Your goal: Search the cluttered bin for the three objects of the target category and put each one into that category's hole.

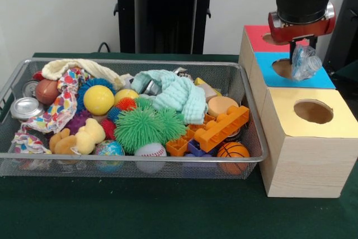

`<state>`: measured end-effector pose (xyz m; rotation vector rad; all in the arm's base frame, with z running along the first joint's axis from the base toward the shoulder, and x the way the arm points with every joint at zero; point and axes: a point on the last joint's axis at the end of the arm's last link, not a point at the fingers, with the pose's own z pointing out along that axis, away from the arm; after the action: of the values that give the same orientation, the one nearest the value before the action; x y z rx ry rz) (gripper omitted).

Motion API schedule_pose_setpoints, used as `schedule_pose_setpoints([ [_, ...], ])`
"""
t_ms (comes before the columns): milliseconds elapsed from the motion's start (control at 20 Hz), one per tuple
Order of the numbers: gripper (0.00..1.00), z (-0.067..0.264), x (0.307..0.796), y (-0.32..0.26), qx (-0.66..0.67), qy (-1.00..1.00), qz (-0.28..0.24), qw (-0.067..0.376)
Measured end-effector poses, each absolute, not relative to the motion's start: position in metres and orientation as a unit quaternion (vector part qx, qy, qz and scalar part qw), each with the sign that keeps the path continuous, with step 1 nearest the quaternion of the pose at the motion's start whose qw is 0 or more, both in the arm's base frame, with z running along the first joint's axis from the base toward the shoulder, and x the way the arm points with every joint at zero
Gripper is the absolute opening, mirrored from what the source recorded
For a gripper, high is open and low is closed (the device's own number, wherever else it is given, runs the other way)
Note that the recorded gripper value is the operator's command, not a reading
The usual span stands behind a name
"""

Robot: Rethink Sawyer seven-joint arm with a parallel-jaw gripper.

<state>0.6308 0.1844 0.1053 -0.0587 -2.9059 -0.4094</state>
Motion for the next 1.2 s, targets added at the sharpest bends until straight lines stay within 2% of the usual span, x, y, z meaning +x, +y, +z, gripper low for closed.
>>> schedule_pose_setpoints([
  [700,0.0,0.083,0.576,0.19,-0.021,-0.979,-0.135,0.154],
  [1200,0.0,0.079,0.578,0.189,-0.023,-0.981,-0.132,0.139],
])
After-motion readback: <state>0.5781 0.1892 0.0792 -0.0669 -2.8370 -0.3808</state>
